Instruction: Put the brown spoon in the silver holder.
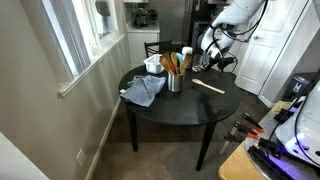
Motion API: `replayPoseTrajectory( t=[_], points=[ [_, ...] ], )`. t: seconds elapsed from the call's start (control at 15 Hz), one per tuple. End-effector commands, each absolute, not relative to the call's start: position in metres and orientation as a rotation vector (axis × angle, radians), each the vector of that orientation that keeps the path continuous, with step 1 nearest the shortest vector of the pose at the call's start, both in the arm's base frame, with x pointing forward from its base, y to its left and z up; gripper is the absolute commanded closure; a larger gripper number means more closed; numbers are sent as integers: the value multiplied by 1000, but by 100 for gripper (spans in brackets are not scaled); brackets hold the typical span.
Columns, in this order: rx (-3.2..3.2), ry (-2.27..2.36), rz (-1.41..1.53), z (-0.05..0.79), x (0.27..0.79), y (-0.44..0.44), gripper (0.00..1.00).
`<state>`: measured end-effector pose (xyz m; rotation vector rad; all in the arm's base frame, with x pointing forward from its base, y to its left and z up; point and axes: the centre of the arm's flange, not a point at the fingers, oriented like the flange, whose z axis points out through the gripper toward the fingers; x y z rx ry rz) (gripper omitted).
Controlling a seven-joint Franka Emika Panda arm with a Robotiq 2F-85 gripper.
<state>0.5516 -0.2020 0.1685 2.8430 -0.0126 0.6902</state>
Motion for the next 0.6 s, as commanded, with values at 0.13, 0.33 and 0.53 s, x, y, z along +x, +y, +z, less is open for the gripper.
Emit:
replayPoseTrajectory(
  t=[0.13,0.33,0.53],
  points=[
    [2720,-5,837,222,537,-168,97],
    [2626,9,909,240,545,-145,97],
    [2540,45,980,256,556,-120,97]
  ],
)
